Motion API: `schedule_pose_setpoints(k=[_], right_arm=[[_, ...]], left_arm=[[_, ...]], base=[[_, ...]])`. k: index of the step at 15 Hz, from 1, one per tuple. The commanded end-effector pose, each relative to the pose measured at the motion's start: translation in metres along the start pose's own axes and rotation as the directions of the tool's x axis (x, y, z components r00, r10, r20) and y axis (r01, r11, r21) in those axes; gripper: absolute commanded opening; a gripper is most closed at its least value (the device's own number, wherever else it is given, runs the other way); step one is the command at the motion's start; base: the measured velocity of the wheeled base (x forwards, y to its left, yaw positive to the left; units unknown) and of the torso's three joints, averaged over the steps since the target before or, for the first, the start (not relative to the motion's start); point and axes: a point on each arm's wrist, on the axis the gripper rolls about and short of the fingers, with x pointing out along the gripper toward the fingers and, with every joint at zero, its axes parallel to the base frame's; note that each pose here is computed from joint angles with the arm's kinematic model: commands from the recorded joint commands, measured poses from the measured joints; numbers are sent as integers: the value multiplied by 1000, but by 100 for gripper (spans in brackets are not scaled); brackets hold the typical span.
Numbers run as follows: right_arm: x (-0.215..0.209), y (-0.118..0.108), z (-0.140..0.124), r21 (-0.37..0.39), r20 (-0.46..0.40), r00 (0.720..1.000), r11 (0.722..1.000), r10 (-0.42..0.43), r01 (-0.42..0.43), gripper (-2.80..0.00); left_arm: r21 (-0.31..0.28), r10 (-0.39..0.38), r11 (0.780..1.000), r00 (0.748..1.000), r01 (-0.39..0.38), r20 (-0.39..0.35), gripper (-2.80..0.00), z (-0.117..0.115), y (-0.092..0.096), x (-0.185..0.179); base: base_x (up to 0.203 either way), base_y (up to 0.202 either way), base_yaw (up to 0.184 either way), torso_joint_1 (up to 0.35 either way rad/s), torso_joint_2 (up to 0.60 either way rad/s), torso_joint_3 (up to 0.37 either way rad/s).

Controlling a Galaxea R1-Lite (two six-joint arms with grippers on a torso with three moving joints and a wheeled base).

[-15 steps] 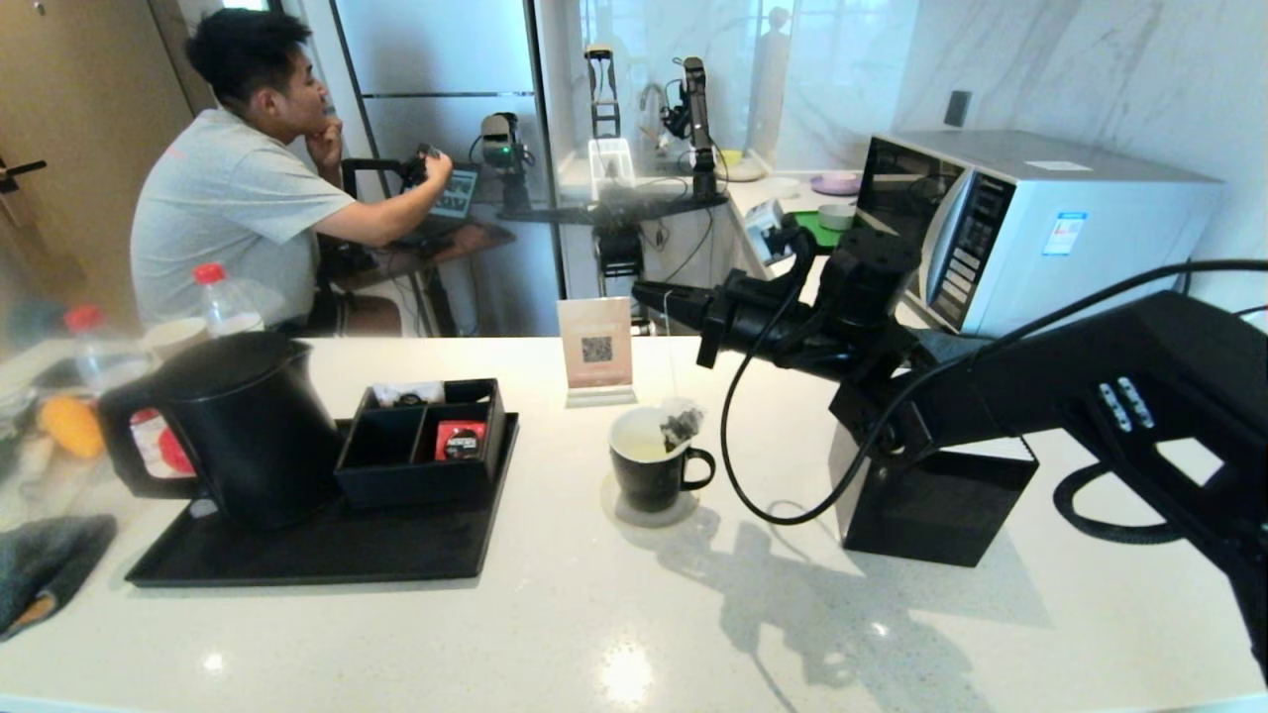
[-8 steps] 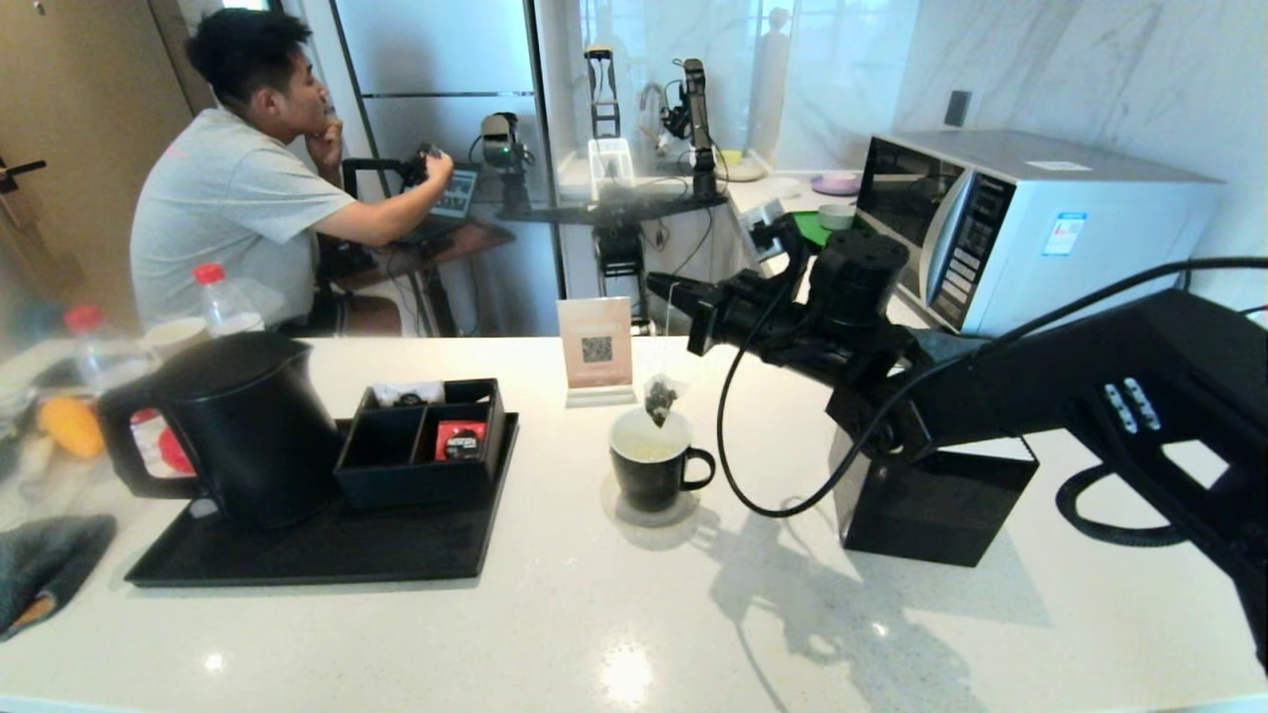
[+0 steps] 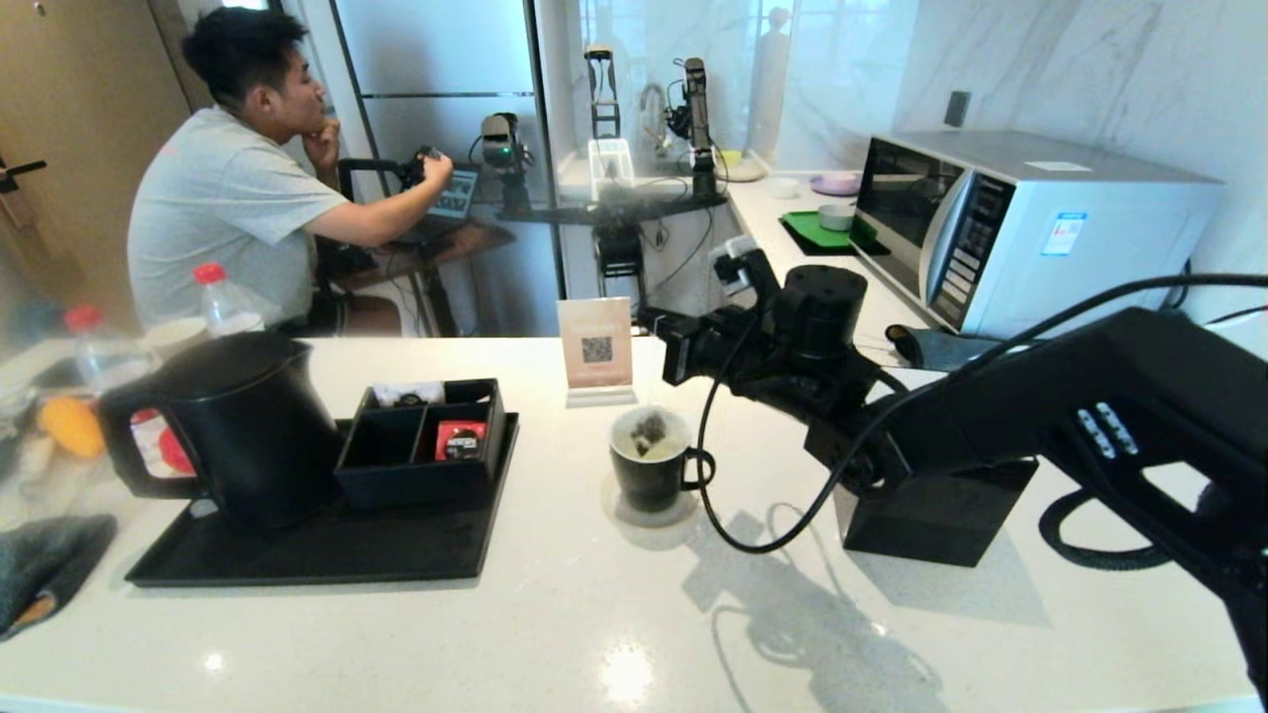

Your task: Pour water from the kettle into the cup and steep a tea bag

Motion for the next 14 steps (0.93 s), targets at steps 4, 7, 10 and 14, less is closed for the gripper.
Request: schedule_pose_setpoints(k=[4, 7, 10, 14], right_arm=[[-10, 6, -36, -6, -104, 989, 994, -105, 105, -280], [-10, 10, -48, 0, -136, 979, 988, -153, 154, -280], [-10, 12, -54, 1, -153, 976, 988, -152, 154, -280], [-10, 12, -56, 2, -158, 975, 988, -154, 156, -280]], left_arm=[[-1, 1, 1000, 1000, -1, 0, -280, 0, 0, 0], [-1, 1, 1000, 1000, -1, 0, -280, 0, 0, 0], [-1, 1, 1000, 1000, -1, 1, -280, 0, 0, 0], [-1, 1, 1000, 1000, -1, 0, -280, 0, 0, 0]], base=[[0, 0, 0, 0, 0, 0], [0, 0, 0, 0, 0, 0], [0, 0, 0, 0, 0, 0], [0, 0, 0, 0, 0, 0]])
